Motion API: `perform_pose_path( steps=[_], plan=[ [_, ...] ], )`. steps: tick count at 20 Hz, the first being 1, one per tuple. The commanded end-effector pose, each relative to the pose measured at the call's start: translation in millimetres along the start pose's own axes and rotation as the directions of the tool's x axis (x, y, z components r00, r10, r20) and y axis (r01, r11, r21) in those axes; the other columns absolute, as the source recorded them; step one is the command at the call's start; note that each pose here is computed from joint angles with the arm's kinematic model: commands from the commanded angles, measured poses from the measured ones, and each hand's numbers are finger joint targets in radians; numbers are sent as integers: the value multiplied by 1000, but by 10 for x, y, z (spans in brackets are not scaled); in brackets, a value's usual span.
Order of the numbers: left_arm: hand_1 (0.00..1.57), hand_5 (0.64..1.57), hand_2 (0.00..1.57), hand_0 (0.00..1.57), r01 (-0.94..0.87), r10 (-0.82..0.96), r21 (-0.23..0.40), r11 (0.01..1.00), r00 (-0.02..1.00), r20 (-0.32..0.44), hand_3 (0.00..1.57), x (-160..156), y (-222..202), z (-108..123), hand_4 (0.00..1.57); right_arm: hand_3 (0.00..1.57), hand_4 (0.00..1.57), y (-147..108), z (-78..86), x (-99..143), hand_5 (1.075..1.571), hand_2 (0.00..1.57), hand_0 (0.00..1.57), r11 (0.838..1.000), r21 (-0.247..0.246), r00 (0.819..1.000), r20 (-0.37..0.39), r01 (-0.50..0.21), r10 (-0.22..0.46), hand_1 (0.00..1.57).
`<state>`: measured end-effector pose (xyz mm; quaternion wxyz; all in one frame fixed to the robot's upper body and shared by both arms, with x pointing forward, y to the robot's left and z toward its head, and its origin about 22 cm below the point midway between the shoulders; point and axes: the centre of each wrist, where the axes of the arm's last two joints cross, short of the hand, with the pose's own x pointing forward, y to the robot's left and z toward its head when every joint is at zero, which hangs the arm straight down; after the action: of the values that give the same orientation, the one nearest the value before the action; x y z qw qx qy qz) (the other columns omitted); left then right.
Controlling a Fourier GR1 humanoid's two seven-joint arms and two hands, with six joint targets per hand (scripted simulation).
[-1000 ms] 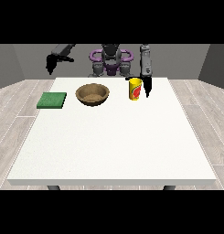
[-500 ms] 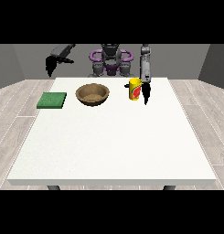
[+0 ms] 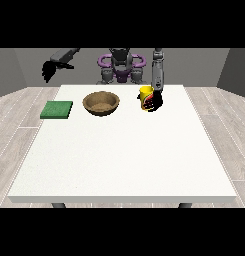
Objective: Pick the cup and pour the ball into the bowl, then pick the bowl and place it on the pad
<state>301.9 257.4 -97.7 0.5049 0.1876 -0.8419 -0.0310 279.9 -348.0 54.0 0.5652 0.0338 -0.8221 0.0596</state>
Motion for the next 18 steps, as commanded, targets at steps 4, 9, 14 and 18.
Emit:
perform_pose_path(
  steps=[4,9,14,18],
  plan=[
    [1316,1256,1571,1316,82,-97,-117,990,987,-127,1571,-34,-107,168,1496,0,0,-134,139,-119,1570,0,0,999,-48,991,-135,0,-6,0],
    [1414,1329,1571,1414,401,-416,-186,897,908,-48,1571,145,570,-648,1571,0,0,-282,311,-309,1569,0,0,996,-94,976,-217,-3,-18,0],
    [1459,1282,1571,1459,554,-573,-187,811,817,-64,1571,496,758,-1387,1571,0,0,-297,313,-374,1568,0,0,996,-79,973,-227,28,-46,0],
    [1459,1294,1571,1459,562,-595,-270,782,802,-52,1571,713,264,-1508,1571,0,0,-346,525,-578,1568,0,0,991,-130,966,-255,18,-51,0]
  ],
)
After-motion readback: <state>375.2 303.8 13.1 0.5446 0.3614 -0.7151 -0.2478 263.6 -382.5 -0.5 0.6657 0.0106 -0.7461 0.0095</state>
